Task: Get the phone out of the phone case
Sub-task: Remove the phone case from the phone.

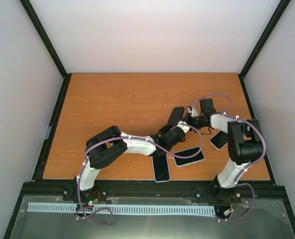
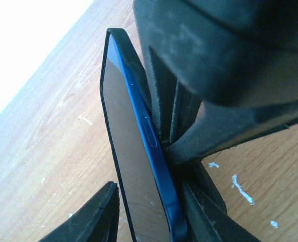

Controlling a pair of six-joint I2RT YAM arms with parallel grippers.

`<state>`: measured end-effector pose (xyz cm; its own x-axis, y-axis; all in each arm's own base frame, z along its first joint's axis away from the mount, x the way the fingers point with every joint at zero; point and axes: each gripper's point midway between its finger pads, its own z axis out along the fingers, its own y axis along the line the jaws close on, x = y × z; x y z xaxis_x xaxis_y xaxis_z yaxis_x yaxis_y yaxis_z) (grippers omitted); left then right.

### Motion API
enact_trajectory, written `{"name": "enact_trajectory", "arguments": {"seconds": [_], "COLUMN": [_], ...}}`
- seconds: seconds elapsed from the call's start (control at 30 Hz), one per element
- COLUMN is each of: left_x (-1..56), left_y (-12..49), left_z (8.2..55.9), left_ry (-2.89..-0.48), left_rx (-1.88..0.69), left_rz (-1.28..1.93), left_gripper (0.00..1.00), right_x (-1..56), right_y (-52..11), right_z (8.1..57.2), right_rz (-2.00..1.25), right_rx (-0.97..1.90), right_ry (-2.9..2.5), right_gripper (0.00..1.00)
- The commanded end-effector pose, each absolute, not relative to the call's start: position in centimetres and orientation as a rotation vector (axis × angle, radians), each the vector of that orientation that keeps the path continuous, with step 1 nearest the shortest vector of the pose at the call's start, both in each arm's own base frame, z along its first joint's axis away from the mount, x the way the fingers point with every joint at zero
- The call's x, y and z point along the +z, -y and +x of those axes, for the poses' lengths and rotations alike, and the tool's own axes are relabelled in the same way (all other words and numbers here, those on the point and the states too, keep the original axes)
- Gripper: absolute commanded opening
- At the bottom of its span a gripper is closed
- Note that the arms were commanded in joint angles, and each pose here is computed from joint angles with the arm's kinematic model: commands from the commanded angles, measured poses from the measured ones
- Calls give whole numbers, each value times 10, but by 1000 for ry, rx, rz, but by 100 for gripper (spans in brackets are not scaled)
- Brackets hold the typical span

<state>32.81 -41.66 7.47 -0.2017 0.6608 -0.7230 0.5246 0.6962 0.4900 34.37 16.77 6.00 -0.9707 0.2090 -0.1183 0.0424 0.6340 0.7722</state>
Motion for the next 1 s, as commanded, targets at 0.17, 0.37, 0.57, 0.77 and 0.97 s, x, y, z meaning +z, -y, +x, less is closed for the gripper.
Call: {"name": "enact_trajectory", "arguments": {"seconds": [0.17, 0.37, 0.57, 0.77, 0.97], "left_x": [103, 127, 146, 169, 185], "left_y": [397, 394, 387, 366, 345], "left_z": [340, 341, 343, 354, 362], "left_ry": [-1763, -1733, -1762, -1850, -1902], "left_rx": [299, 274, 170, -11, -164], "left_rz": [865, 807, 698, 521, 395], "left_gripper": [14, 3, 1, 0, 0], "right_x": [92, 92, 93, 80, 73], "right_y": [-179, -179, -175, -160, -154], "right_z": [348, 348, 351, 356, 358], "right_rz": [119, 113, 90, 60, 38], "right_rx": [1374, 1373, 1320, 1119, 1051], "right_ry": [-2569, -2569, -2562, -2593, -2614], "right_gripper": [3, 3, 3, 3, 3]}}
